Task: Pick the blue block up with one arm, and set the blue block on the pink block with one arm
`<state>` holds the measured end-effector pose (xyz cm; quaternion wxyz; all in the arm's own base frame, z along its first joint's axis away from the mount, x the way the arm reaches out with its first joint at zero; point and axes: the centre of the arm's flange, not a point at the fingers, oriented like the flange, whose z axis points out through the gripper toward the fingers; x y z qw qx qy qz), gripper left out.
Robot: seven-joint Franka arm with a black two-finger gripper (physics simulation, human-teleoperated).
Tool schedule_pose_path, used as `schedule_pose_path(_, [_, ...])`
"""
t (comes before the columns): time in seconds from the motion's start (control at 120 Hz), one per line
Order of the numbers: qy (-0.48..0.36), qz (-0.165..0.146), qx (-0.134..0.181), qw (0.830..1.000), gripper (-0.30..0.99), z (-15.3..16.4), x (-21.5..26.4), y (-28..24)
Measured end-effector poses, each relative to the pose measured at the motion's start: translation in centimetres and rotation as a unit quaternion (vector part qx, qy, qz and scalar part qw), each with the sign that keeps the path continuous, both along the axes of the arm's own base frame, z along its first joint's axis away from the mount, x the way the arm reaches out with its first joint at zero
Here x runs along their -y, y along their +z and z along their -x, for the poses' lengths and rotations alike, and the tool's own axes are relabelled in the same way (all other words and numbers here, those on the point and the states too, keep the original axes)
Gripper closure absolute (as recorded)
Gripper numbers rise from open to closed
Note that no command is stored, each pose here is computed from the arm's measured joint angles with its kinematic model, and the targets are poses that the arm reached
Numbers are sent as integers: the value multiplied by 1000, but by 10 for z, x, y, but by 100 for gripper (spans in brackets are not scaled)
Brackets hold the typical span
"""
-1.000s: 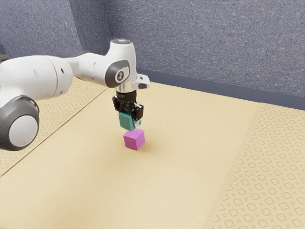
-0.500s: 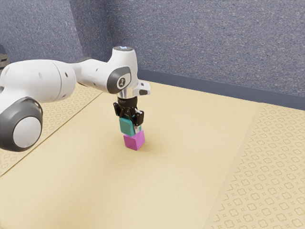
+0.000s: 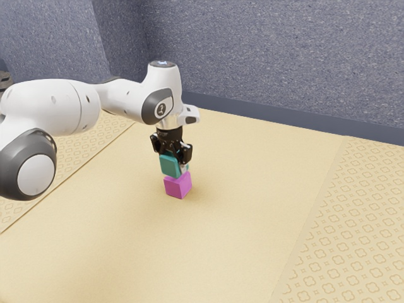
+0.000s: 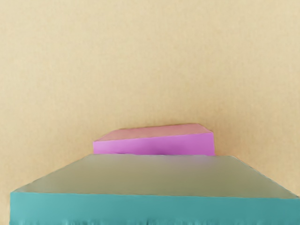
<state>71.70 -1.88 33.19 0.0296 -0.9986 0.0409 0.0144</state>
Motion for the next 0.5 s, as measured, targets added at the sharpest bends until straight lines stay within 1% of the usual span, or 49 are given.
schedule_pose_path(0.275, [13, 0, -7, 1000, 31, 3, -1, -11])
schedule_pose_path(0.292, [13, 0, -7, 1000, 26, 3, -1, -11])
schedule_pose_path(0.367, [15, 1, -7, 1000, 23, 3, -1, -11])
schedule_pose_path(0.5, [16, 1, -4, 1000, 13, 3, 0, -9])
